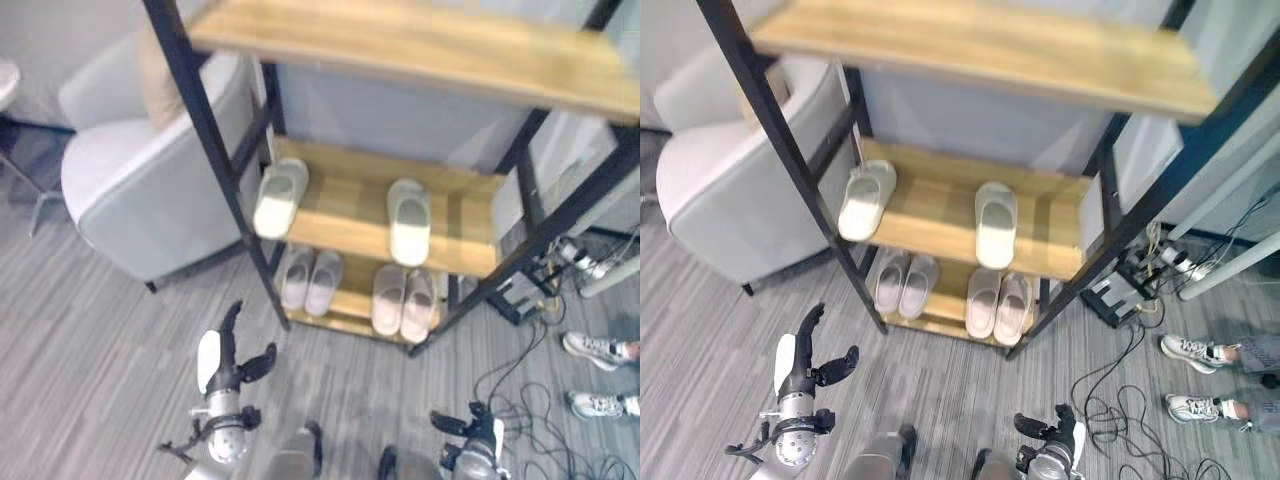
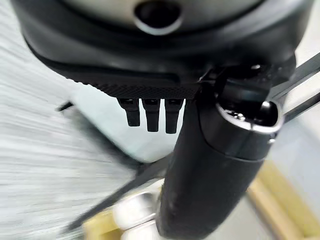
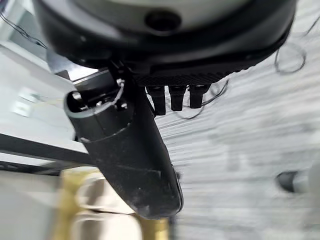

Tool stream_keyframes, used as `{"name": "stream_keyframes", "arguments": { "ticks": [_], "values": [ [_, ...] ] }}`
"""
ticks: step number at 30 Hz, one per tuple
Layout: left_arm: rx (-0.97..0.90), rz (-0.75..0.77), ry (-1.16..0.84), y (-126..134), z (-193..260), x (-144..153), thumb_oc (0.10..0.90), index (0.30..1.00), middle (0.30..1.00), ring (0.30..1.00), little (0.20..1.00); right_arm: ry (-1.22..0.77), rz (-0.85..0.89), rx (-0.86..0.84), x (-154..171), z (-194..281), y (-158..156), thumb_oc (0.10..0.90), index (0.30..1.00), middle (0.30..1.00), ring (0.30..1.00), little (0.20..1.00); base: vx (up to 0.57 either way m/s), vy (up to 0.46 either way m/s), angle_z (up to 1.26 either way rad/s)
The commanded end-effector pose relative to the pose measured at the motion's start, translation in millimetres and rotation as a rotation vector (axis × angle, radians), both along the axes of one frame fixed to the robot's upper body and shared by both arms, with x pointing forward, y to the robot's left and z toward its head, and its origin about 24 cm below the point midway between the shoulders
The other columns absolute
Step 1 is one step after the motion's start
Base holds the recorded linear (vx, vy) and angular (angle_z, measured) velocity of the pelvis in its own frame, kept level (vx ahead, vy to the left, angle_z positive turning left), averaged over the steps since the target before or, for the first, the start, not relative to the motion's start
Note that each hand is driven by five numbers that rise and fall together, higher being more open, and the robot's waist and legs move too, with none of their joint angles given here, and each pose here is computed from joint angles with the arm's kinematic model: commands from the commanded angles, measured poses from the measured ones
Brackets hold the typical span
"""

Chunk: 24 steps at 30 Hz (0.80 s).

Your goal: Arrange the slippers neatly on the shoe rack.

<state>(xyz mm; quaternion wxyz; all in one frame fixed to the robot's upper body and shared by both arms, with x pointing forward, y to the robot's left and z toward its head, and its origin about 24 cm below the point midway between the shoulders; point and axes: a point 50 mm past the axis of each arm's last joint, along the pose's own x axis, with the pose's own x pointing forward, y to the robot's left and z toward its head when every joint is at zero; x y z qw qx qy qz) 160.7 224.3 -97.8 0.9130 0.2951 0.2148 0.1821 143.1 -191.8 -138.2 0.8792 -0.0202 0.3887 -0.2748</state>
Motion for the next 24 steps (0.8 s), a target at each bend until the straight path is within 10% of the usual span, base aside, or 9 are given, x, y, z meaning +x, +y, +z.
{"name": "stream_keyframes", "arguments": {
  "ticks": [1,18,24],
  "values": [
    [-0.050,0.071,-0.007,-4.4,-2.4,-0.2,0.800,0.900,0.900,0.900,0.900,-0.079,-0.004,-0.084,14.2,12.8,-24.0,0.800,0.900,0.900,0.900,0.900,0.04,0.117,-0.19],
    [-0.138,0.111,0.037,-7.2,-8.3,5.3,0.800,0.900,0.900,0.900,0.900,-0.583,0.418,-0.609,101.5,117.2,-25.3,0.800,0.900,0.900,0.900,0.900,-0.07,-0.001,-0.04],
    [-0.131,0.249,0.091,7.4,-17.6,-12.0,0.800,0.900,0.900,0.900,0.900,-0.889,0.744,-0.750,63.4,191.6,-19.5,0.800,0.900,0.900,0.900,0.900,-0.07,-0.005,0.01]
  ]
}}
